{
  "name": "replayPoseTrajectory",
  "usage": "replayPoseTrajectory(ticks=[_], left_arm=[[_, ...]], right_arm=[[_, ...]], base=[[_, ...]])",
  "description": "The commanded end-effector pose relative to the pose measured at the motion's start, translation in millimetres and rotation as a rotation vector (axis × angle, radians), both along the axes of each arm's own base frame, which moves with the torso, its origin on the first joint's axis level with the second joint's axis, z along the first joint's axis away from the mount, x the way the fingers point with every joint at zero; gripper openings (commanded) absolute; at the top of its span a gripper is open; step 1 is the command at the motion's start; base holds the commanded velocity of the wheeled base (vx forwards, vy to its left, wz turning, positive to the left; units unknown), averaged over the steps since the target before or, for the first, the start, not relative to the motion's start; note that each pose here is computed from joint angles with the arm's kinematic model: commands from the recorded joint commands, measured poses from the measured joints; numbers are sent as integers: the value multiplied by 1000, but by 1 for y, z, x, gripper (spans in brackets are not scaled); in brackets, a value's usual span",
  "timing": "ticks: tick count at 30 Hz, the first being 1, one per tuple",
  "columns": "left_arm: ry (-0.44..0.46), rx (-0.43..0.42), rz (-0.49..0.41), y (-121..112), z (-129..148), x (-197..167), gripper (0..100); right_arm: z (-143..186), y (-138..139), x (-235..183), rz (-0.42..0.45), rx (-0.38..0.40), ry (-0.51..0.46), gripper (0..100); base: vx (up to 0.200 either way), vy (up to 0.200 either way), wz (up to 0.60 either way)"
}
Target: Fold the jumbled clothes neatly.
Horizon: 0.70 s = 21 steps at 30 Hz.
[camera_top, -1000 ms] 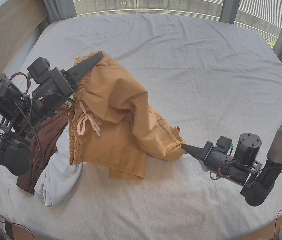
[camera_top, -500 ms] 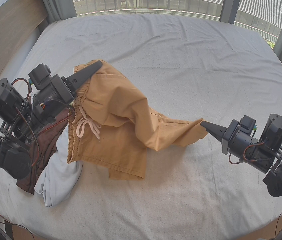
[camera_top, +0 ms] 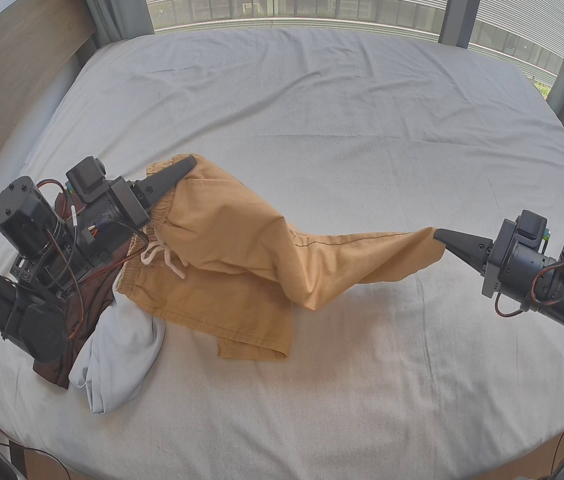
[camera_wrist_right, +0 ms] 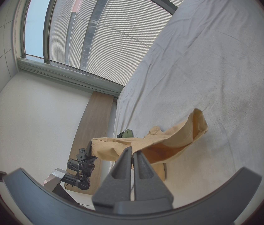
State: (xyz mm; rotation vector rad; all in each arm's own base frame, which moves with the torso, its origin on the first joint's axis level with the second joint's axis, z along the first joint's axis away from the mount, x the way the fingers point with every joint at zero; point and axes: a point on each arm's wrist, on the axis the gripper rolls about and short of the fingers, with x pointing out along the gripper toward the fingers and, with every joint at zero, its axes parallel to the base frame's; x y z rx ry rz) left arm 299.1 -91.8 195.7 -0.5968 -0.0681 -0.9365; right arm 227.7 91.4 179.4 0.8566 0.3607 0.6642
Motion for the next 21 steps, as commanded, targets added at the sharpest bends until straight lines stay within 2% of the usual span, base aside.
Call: replayPoseTrajectory(ticks=[1,5,11,13,15,16,21], left_arm=[[65,20,34,10,-20,6,0],[79,31,37,17,-24,9,0],[85,41,30,20,-27,9,0],[79,40,28,20,-25,8,0],[79,40,28,20,-25,8,0],[68,39,29,20,-23,7,0],[62,38,29,20,-21,7,0]], right_arm=[[-15,-2,11,-15,-33,35,0],[-35,1,20,-11,-91,73,0],[-56,3,24,-3,-122,129,0],[-71,4,25,5,-148,167,0],[-71,4,25,5,-148,167,0],[-85,6,30,10,-162,189,0],[-100,8,32,15,-165,196,0]], base=[[0,0,0],[0,0,0],[0,0,0],[0,0,0],[0,0,0],[0,0,0],[0,0,0]])
